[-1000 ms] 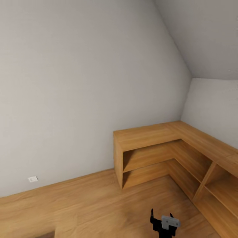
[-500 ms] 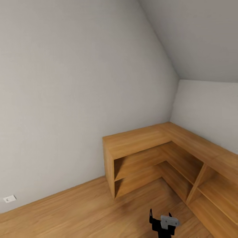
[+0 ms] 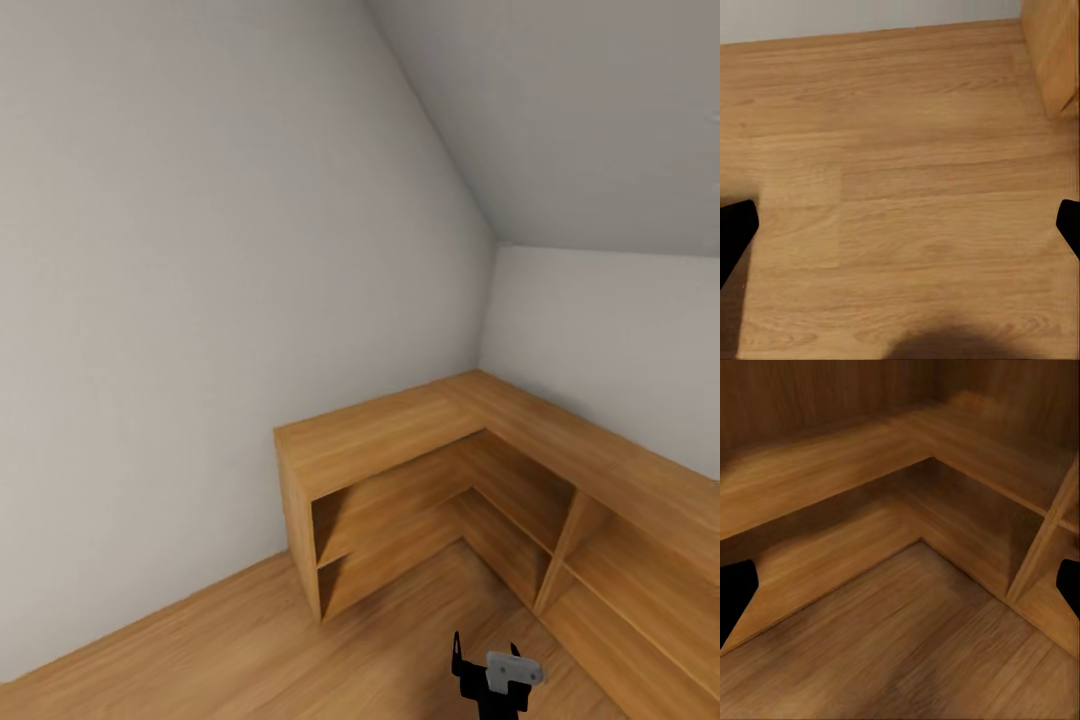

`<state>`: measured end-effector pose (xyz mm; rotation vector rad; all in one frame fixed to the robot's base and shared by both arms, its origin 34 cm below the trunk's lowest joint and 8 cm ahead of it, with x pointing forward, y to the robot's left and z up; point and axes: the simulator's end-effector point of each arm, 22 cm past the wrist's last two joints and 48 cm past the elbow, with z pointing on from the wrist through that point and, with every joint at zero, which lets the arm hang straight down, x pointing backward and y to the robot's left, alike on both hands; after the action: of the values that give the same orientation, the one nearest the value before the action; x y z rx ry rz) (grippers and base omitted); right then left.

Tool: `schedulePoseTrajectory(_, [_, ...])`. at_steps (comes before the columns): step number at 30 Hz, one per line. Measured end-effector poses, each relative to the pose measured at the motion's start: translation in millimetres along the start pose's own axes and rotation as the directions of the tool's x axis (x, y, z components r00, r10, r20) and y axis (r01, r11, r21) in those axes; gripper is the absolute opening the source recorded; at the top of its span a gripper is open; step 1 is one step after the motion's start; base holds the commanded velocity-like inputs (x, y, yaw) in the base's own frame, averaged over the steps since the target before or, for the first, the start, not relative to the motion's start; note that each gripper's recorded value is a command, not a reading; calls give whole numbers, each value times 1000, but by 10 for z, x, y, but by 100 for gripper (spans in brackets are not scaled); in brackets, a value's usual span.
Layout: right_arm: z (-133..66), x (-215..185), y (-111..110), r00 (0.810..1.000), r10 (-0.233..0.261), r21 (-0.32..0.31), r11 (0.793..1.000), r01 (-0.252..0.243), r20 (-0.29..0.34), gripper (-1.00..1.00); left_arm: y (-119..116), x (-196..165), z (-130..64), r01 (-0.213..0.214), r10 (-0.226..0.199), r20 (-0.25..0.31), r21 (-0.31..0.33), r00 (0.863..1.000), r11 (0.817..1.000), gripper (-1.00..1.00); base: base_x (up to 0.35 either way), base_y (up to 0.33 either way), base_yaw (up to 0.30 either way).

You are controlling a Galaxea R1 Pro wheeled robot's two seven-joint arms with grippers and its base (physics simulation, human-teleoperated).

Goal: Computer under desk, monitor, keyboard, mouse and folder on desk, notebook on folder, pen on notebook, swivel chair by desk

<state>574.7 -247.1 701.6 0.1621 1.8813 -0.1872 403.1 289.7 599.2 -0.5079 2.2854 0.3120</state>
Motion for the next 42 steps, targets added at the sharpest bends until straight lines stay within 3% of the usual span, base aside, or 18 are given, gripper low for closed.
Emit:
schedulePoseTrajectory(23, [-2,-8,13,1000,0,-3,1000,0,1,100,-2,-11,1,2,-2,3,0,1000,1000,100,109,59,-269])
schedulePoseTrajectory(34, [-7,-8,20,1000,2,-3,1000,-2,1,100,2,-8,-2,2,-2,2,-1,1000,1000,100,183,14,-81])
schedulePoseTrajectory(42, [-5,-4,19,1000,0,-4,1000,0,0,100,0,-5,0,1,-1,1,0,1000,1000,100,177,0,-255])
